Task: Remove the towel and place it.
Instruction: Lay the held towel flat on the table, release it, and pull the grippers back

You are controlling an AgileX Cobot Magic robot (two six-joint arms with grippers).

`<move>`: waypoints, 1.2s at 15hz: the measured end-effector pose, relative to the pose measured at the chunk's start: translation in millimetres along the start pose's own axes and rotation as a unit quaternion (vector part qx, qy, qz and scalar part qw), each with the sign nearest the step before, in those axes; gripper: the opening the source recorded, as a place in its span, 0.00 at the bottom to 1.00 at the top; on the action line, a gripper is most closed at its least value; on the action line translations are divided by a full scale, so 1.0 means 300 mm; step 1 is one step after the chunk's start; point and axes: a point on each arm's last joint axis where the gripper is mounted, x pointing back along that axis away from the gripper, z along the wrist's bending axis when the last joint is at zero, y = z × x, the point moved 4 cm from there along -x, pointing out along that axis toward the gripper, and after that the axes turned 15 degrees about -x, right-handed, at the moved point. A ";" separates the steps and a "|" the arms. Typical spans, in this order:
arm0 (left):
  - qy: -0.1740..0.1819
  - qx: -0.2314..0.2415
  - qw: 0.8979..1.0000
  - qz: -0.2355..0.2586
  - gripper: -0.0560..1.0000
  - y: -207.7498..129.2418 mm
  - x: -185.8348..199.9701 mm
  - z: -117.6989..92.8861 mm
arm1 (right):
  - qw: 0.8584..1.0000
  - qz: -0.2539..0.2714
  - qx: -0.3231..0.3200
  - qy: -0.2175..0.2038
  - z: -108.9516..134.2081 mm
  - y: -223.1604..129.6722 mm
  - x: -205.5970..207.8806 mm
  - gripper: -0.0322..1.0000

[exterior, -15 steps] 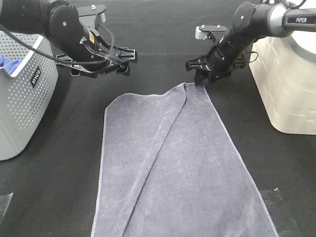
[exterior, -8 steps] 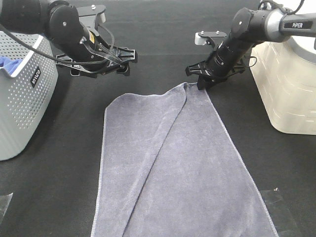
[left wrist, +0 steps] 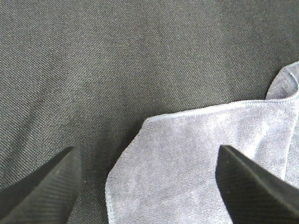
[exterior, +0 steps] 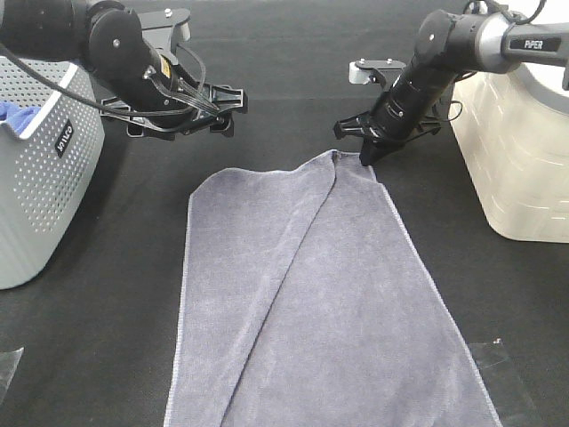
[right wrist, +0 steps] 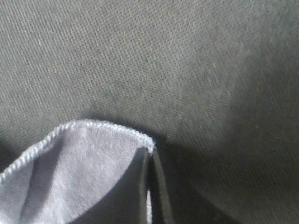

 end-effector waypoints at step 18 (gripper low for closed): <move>0.005 -0.004 1.000 0.025 0.76 -0.042 -0.045 0.004 | 0.986 0.019 -0.010 -0.166 -0.092 0.073 0.216 0.03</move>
